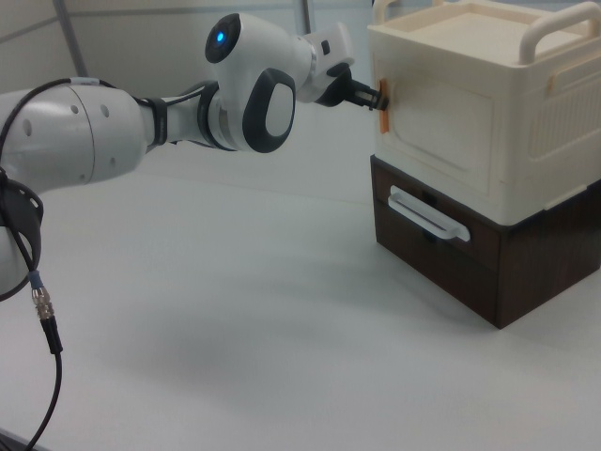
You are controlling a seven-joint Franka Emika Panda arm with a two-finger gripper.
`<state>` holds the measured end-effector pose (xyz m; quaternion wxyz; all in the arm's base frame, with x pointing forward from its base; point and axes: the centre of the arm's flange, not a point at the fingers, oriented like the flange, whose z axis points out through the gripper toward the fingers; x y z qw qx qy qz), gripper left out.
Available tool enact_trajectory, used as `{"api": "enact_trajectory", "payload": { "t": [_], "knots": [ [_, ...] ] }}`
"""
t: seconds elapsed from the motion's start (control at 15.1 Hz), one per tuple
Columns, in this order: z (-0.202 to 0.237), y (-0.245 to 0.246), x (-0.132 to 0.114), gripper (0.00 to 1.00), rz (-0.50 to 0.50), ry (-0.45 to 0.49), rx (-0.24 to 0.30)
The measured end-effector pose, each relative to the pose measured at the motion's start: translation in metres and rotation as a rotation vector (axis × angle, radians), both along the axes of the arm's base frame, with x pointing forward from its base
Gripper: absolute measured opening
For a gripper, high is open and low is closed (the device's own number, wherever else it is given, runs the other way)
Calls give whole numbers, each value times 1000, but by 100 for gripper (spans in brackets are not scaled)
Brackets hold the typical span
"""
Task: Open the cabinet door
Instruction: 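Pull the handle outward, swinging the cabinet door open on its hinge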
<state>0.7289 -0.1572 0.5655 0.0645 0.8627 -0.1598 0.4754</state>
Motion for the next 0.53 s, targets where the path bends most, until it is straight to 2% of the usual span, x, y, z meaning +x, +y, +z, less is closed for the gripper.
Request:
{"api": "enact_trajectory", "payload": {
  "t": [0.33, 0.53],
  "knots": [
    [1, 2, -4, 14, -3, 9, 18],
    [9, 6, -10, 14, -8, 72, 38]
  ]
}}
